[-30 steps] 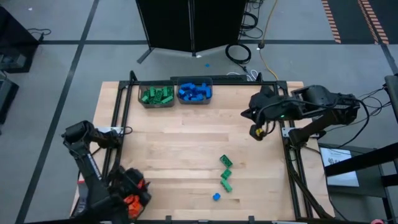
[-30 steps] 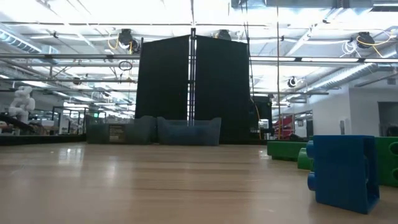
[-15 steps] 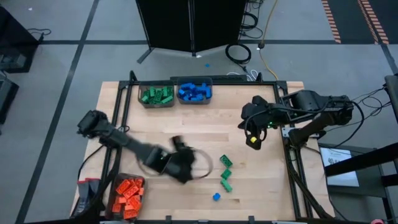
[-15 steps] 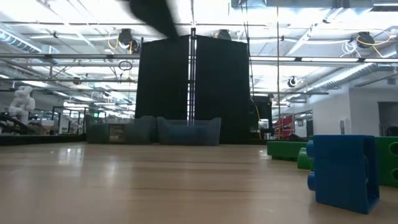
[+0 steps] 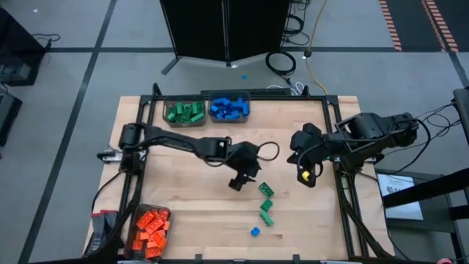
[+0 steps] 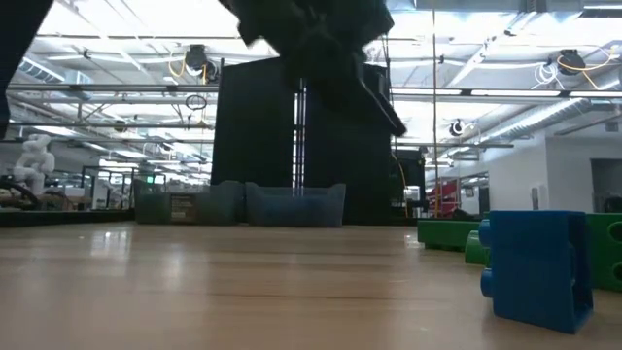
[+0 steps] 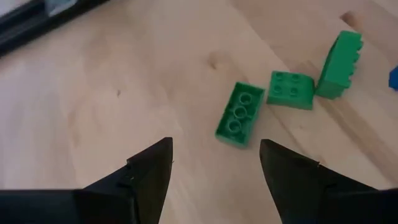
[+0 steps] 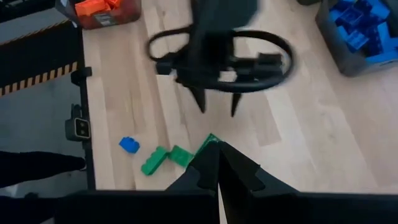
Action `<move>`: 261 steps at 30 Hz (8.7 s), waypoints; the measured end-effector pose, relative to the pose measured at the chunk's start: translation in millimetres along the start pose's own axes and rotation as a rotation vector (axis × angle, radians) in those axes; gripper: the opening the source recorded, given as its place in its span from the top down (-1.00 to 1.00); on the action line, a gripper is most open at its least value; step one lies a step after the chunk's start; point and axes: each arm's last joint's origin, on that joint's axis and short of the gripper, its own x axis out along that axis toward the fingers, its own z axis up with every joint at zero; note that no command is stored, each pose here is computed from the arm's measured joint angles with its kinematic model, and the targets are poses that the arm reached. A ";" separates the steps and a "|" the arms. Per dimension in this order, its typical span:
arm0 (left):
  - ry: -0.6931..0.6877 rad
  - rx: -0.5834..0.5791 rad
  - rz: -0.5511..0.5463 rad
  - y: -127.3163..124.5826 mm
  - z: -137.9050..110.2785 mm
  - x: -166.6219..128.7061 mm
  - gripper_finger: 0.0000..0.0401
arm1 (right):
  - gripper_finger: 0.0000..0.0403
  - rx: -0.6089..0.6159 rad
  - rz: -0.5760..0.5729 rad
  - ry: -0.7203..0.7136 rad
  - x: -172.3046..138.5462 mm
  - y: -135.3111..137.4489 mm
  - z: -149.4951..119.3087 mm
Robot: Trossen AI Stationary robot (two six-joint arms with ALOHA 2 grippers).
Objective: Sort blocks
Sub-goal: Put the green gamepiece into the top left black bin
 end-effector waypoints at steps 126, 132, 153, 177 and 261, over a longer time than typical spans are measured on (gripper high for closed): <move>0.137 -1.414 1.317 22.1 -236.9 -166.6 -0.50 | 1.00 -0.010 -0.050 -0.026 -0.5 -0.1 -0.8; 0.092 -1.428 1.171 26.1 -228.5 -167.6 -0.77 | 1.00 -0.010 -0.050 -0.026 -0.5 -0.1 -0.8; -0.453 -0.697 0.283 -14.6 -102.9 -114.0 -0.72 | 1.00 -0.023 -0.043 -0.037 -0.5 0.6 0.3; -0.496 0.036 -0.094 -46.9 25.6 -14.5 -0.72 | 1.00 -0.004 -0.032 -0.040 -0.3 1.4 0.9; -0.042 0.140 0.256 -79.2 17.0 110.1 0.57 | 1.00 -0.078 -0.039 0.020 -0.5 -0.7 -4.0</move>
